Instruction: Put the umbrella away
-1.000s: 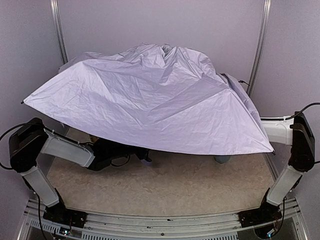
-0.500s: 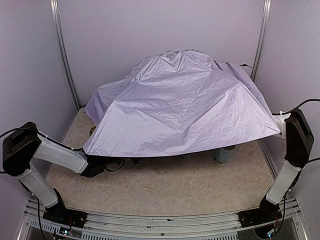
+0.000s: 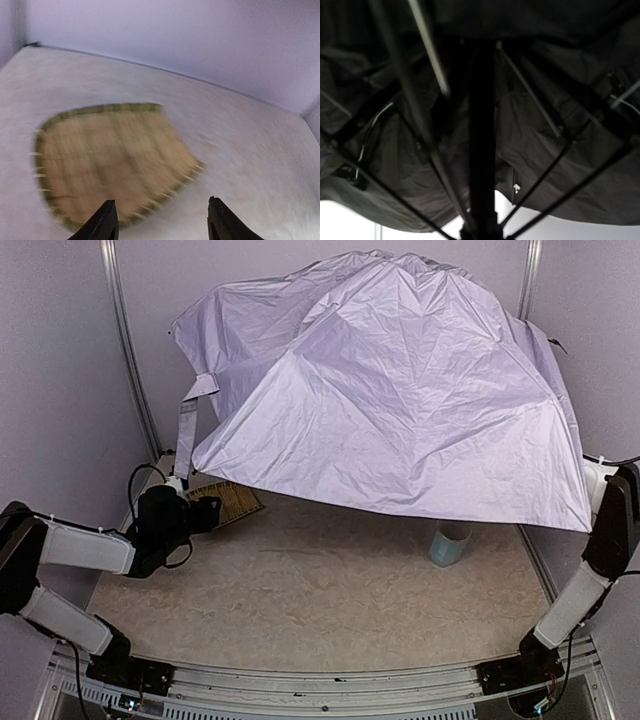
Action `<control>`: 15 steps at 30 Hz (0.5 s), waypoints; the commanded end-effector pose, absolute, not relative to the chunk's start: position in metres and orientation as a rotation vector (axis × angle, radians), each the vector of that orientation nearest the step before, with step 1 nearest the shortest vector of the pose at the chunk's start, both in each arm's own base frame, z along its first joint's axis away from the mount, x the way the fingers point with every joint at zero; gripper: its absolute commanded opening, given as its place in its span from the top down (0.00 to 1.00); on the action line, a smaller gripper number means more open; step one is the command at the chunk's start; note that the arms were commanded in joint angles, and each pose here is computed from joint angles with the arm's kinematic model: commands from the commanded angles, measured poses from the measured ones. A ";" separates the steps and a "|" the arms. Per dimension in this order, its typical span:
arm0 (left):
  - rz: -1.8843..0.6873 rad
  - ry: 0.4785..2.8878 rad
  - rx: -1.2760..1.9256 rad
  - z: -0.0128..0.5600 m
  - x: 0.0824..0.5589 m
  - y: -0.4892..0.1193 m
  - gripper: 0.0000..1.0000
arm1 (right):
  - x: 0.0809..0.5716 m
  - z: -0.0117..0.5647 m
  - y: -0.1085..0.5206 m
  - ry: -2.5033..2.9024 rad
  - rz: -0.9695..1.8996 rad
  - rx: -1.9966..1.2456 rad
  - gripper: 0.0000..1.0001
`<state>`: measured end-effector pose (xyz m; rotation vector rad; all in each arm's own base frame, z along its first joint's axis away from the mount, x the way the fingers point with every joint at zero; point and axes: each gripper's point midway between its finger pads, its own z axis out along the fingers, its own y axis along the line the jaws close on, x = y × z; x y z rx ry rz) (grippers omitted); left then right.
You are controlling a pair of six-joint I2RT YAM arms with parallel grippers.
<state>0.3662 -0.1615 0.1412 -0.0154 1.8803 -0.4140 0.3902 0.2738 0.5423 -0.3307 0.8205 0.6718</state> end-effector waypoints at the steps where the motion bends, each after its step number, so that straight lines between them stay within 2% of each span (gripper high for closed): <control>1: -0.432 1.792 -0.534 0.155 0.384 -0.061 0.41 | 0.354 0.571 0.261 0.728 0.611 -0.404 1.00; 6: -0.320 1.442 -0.346 0.305 0.371 -0.063 0.36 | 0.355 0.532 0.288 0.830 0.657 -0.547 1.00; 10: -0.418 1.242 -0.124 0.406 0.339 -0.087 0.33 | 0.353 0.493 0.324 0.894 0.714 -0.670 1.00; 13: -0.570 1.178 0.132 0.447 0.314 -0.136 0.29 | 0.349 0.465 0.359 0.926 0.770 -0.762 1.00; 15: -0.634 1.181 0.276 0.451 0.302 -0.171 0.25 | 0.343 0.450 0.382 0.937 0.814 -0.817 1.00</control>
